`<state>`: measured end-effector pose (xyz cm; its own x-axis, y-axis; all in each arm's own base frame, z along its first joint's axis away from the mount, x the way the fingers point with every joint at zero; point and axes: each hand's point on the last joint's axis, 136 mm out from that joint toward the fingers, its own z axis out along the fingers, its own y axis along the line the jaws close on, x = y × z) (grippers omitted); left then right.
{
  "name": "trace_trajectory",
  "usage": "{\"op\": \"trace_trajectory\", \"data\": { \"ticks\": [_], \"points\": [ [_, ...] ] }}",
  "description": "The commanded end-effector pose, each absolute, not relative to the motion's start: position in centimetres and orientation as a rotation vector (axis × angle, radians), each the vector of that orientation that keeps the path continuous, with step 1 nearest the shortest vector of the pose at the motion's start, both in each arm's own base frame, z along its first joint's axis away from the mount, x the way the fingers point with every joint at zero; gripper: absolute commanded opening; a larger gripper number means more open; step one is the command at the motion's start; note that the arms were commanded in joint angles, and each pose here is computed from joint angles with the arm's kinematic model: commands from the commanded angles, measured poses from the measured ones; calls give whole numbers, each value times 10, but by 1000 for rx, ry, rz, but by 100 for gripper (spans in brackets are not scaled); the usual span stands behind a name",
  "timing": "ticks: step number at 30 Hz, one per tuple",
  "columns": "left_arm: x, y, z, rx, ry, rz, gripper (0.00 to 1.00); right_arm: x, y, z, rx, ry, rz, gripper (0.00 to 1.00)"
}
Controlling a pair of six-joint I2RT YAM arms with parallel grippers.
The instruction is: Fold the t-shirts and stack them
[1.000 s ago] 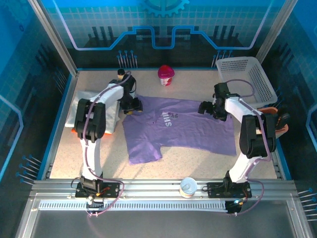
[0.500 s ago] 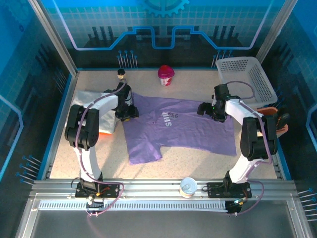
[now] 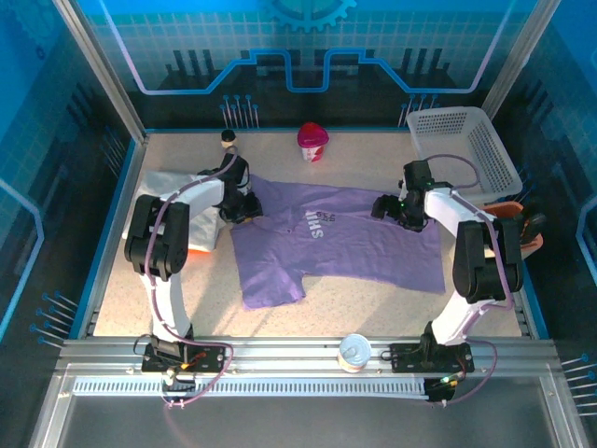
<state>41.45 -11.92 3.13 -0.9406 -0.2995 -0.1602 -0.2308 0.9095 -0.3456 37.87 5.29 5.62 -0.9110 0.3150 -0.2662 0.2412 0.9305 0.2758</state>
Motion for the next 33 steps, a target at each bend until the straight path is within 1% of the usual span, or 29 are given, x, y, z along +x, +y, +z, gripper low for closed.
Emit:
{"op": "trace_trajectory", "data": {
  "ticks": [1, 4, 6, 8, 13, 23, 27, 33],
  "points": [
    [411, -119, 34, -415, 2865, -512, 20, 378, 56, 58, 427, 2773, 381, 89],
    [406, -118, 39, -414, 2869, -508, 12, 378, 55, 58, 430, 2777, 378, 89],
    [401, -118, 44, -412, 2873, -516, 5, 378, 52, 58, 437, 2777, 366, 88],
    [393, -119, 51, -406, 2884, -533, 0, 376, 44, 55, 472, 2792, 301, 88],
    [371, -119, 67, -413, 2887, -553, 0, 370, 21, 44, 570, 2828, 146, 87],
    [335, -124, 82, -463, 2877, -632, 0, 372, 14, 37, 607, 2831, 132, 86],
    [327, -131, 86, -485, 2863, -699, 0, 373, 11, 31, 615, 2841, 107, 86],
    [319, -128, 84, -484, 2886, -677, 0, 369, 3, 17, 665, 2866, 39, 84]
  ]
}}
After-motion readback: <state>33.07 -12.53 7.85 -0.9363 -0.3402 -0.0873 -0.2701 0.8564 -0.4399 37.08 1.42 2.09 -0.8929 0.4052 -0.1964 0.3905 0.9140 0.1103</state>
